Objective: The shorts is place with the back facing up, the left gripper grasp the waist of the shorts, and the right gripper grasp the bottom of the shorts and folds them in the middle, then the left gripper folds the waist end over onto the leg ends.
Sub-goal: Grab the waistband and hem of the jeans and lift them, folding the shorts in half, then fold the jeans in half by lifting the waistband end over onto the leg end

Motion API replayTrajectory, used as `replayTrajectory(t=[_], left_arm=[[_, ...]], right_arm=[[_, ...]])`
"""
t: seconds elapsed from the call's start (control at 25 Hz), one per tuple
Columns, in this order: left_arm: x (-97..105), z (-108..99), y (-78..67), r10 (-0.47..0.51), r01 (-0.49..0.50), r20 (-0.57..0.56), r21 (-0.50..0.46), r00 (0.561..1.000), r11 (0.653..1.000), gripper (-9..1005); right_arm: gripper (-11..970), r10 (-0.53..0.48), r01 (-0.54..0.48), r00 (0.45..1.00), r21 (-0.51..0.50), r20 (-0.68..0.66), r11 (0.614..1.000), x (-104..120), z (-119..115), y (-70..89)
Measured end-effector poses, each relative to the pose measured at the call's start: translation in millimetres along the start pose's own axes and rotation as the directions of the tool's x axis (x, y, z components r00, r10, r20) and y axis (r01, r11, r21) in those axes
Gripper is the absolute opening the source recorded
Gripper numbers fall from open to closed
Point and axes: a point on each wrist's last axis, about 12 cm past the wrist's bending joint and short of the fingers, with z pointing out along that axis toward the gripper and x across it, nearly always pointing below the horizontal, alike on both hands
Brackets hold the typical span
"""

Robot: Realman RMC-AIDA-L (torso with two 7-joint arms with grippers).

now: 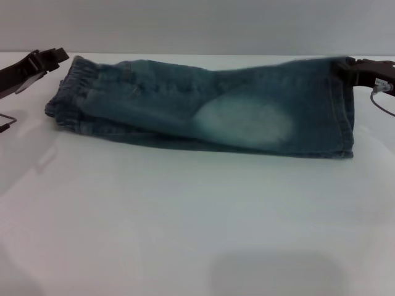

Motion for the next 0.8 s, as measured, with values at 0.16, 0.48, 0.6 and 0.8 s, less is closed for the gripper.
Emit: replayTrajectory(t=[0.16, 0.48, 0.6, 0.8], left_arm=[[1.2, 2.7, -1.9, 0.004, -0.004, 0.0, 0.013, 1.0, 1.0, 389], [0.8, 2.3, -4.1, 0.019, -0.019, 0.012, 0.038, 1.0, 0.999, 583], [0.9, -1.1, -3.9, 0.026, -0.027, 0.02, 0.058, 0.999, 0.998, 649], [3.1, -10.8, -2.7, 0.049, -0.054, 0.043, 0.106, 0.998, 0.993, 837]], right_arm=[[172, 0.005, -0.005, 1.0, 0.004, -0.002, 1.0, 2.3, -1.3, -1.1], [600, 0.013, -0.013, 1.0, 0.007, -0.007, 1.0, 8.0, -2.8, -0.2], [653, 0.015, -0.015, 1.0, 0.017, 0.003, 1.0, 8.8, -4.6, -0.9], [660, 0.031, -0.032, 0.999, 0.03, 0.041, 0.999, 9.7, -9.4, -3.8]])
